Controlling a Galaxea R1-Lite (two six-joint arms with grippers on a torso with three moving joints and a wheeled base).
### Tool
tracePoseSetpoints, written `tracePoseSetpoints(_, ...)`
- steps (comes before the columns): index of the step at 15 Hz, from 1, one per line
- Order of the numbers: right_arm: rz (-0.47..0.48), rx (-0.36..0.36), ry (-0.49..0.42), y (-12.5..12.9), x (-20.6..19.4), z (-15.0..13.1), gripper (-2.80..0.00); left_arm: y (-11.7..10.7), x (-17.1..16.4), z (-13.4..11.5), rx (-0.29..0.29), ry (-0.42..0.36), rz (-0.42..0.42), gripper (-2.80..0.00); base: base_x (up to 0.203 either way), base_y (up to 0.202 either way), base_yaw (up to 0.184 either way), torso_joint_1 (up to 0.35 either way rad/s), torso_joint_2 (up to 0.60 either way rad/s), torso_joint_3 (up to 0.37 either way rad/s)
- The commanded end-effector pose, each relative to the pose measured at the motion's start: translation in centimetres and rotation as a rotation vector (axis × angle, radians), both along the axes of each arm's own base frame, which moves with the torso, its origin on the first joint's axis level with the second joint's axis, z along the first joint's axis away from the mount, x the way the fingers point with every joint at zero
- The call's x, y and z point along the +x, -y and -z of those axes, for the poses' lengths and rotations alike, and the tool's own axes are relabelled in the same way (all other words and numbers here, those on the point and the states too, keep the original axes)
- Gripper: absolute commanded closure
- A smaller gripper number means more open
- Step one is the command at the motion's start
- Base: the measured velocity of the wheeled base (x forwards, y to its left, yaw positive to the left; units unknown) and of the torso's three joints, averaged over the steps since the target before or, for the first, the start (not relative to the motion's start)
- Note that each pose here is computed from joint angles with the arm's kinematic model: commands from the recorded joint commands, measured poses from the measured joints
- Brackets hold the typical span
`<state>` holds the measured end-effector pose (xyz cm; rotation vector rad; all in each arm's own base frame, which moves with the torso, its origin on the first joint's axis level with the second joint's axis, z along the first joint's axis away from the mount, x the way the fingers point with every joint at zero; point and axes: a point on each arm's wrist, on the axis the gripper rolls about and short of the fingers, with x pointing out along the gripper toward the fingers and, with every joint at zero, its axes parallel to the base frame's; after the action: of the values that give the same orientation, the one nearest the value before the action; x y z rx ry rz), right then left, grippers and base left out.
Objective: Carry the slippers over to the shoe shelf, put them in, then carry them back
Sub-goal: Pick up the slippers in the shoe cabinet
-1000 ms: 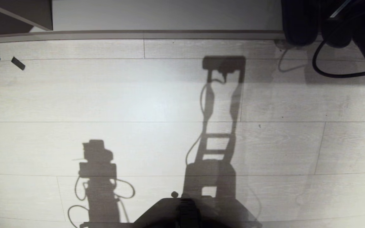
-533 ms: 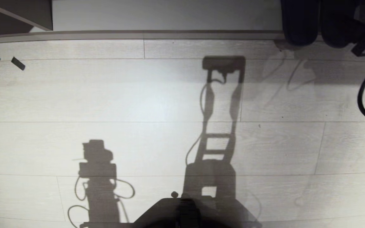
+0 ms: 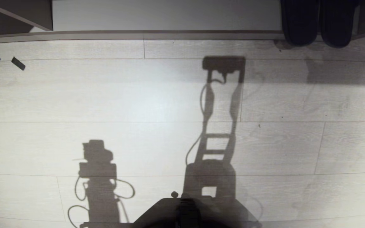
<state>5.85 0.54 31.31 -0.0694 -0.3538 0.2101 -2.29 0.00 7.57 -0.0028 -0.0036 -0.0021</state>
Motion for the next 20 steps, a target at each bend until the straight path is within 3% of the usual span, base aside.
tracePoseSetpoints(1, 0.007, -0.026, 0.068, 0.1, -5.7, 1.6, 0.00, 0.0, 0.0, 0.0, 0.000, 0.000, 0.000, 0.00, 0.000, 0.000, 0.000, 0.000, 0.00, 0.000)
tracePoseSetpoints(7, 0.055, -0.059, 0.022, 0.1, -10.6, 9.3, 0.00, 0.0, 0.0, 0.0, 0.000, 0.001, -0.001, 0.00, 0.000, 0.000, 0.000, 0.000, 0.00, 0.000)
tracePoseSetpoints(11, 0.069, -0.056, -0.113, 0.2, -9.5, 17.0, 0.00, 0.0, 0.0, 0.0, 0.001, -0.001, -0.001, 0.00, 0.000, 0.000, 0.000, 0.000, 0.00, 0.000)
tracePoseSetpoints(14, 0.131, -0.021, -0.221, 0.3, -8.5, 21.6, 0.00, 0.0, 0.0, 0.0, 0.001, 0.001, 0.000, 0.00, 0.000, 0.000, 0.000, 0.000, 0.00, 0.000)
tracePoseSetpoints(16, 0.202, -0.011, -0.262, 0.5, -8.2, 22.9, 0.00, 0.0, 0.0, 0.0, 0.002, -0.001, 0.000, 0.00, 0.000, 0.000, 0.000, 0.000, 0.00, 0.000)
tracePoseSetpoints(19, 0.217, -0.010, -0.378, 0.5, -8.2, 23.9, 0.00, 0.0, 0.0, 0.0, 0.003, 0.001, 0.001, 0.00, 0.000, 0.000, 0.000, 0.000, 0.00, 0.000)
tracePoseSetpoints(20, 0.218, 0.002, -0.360, 0.5, -8.2, 23.8, 0.00, 0.0, 0.0, 0.0, 0.004, -0.001, 0.001, 0.00, 0.000, 0.000, 0.000, 0.000, 0.00, 0.000)
